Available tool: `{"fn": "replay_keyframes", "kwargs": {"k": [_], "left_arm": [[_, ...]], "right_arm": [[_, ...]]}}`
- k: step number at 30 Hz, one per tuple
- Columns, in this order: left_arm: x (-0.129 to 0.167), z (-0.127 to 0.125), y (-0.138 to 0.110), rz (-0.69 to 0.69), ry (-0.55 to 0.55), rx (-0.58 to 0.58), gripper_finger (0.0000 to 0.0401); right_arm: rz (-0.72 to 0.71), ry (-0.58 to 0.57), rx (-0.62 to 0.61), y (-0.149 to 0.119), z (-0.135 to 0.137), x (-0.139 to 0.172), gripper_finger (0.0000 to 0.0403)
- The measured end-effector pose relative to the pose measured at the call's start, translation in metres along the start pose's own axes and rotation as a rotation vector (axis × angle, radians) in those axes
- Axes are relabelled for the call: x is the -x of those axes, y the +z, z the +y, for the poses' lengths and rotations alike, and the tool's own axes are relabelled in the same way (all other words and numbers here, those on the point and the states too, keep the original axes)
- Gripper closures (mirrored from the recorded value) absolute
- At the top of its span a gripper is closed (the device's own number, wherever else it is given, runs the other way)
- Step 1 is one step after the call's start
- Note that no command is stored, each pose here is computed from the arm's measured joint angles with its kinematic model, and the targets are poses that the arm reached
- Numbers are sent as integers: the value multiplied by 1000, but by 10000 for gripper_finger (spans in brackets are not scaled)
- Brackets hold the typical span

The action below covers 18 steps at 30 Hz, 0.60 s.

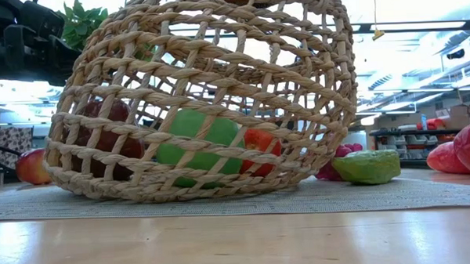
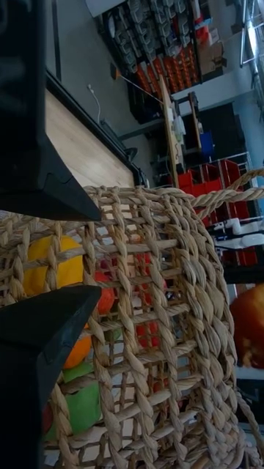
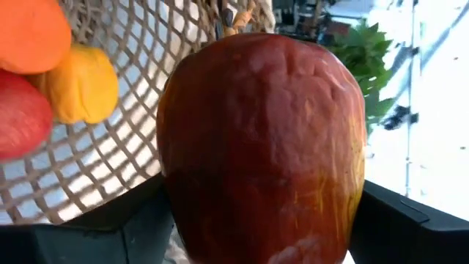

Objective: Build produce basket
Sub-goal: Put the dark red apple into the brown basket

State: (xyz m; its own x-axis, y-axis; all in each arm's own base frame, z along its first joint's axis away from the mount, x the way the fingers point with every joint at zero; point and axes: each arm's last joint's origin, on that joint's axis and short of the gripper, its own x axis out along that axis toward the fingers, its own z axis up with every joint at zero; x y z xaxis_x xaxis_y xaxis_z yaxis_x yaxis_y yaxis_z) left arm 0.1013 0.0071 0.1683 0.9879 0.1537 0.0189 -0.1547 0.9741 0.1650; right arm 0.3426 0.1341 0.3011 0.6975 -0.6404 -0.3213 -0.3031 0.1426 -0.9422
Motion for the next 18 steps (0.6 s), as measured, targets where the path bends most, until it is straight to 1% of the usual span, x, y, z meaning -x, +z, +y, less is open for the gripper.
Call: {"fn": "replay_keyframes", "kwargs": {"k": [6,9,13,16,18], "left_arm": [[0,0,0,0,0,0,241],[0,0,0,1,0,0,241],[0,0,0,1,0,0,241],[0,0,0,1,0,0,241],[0,0,0,0,0,0,241]], "right_arm": [[-56,110,-191,-14,-6,-29,77],[-81,160,-252,-20,-8,-42,77],[-169,228,-340,-27,-13,-58,77],[-242,306,-442,-33,-15,-69,77],[-270,367,-517,-35,-11,-78,77]]}}
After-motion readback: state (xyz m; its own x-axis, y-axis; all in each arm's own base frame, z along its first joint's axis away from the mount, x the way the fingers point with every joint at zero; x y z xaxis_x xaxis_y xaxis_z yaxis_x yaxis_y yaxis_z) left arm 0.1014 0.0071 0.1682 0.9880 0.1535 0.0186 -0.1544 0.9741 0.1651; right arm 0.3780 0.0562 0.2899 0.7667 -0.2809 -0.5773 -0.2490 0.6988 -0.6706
